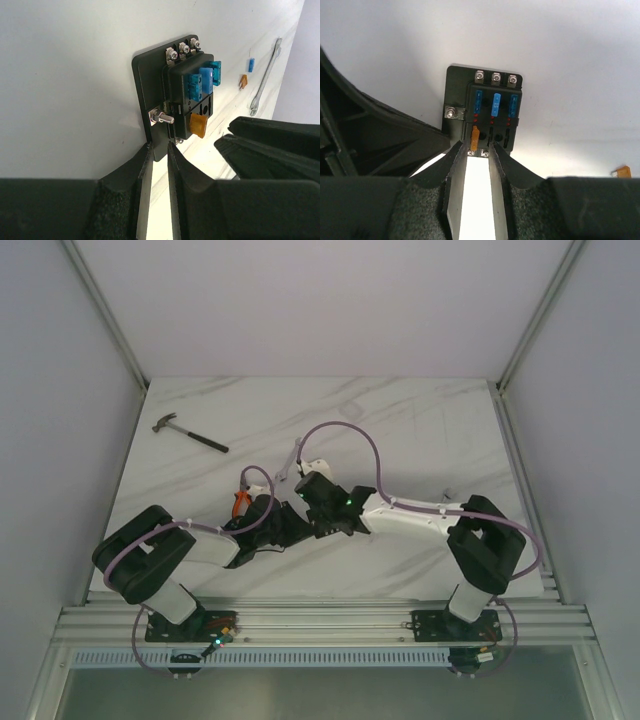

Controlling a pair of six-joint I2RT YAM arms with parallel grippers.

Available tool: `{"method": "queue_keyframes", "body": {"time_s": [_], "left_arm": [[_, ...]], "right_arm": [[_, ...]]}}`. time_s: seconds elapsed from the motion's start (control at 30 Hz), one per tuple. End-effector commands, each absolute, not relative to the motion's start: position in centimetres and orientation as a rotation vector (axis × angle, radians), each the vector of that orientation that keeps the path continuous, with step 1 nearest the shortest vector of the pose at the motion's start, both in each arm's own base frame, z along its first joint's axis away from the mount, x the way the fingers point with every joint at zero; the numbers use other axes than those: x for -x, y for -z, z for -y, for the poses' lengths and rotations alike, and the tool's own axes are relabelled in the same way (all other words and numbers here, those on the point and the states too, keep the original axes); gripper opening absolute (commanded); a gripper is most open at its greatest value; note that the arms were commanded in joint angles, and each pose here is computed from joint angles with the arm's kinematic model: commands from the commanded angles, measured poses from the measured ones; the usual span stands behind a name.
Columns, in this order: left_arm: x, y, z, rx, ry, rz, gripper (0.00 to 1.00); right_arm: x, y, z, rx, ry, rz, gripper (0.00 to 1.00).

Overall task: Snap on the fuse box
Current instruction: Install the fuse at the fuse box base.

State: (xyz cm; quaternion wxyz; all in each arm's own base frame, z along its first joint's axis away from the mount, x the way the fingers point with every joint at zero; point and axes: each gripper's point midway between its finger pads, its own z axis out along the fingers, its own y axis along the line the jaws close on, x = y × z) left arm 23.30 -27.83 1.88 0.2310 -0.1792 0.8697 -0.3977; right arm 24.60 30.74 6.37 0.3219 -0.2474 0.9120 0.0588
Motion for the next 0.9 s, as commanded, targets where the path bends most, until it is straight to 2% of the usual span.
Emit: {"method": "queue_keyframes", "body": {"time_s": [0.0, 0.37, 0.87], "left_arm": [[-23.2, -2.0, 27.6, 0.507, 1.092, -2.38, 0.28], [-23.3, -2.0, 27.7, 0.507, 1.099, -2.38, 0.28], [-23.1, -2.0, 28.0, 0.497, 1.108, -2.383, 0.28]], "right_arm": [[-24.7, -6.1, -30.8, 0.596, -0.166, -2.454, 0.3], [-24.8, -5.4, -31.4, 0.593, -0.217, -2.479, 0.26], [-24.9, -4.8, -31.7, 0.603, -0.219, -2.498, 0.14]]}}
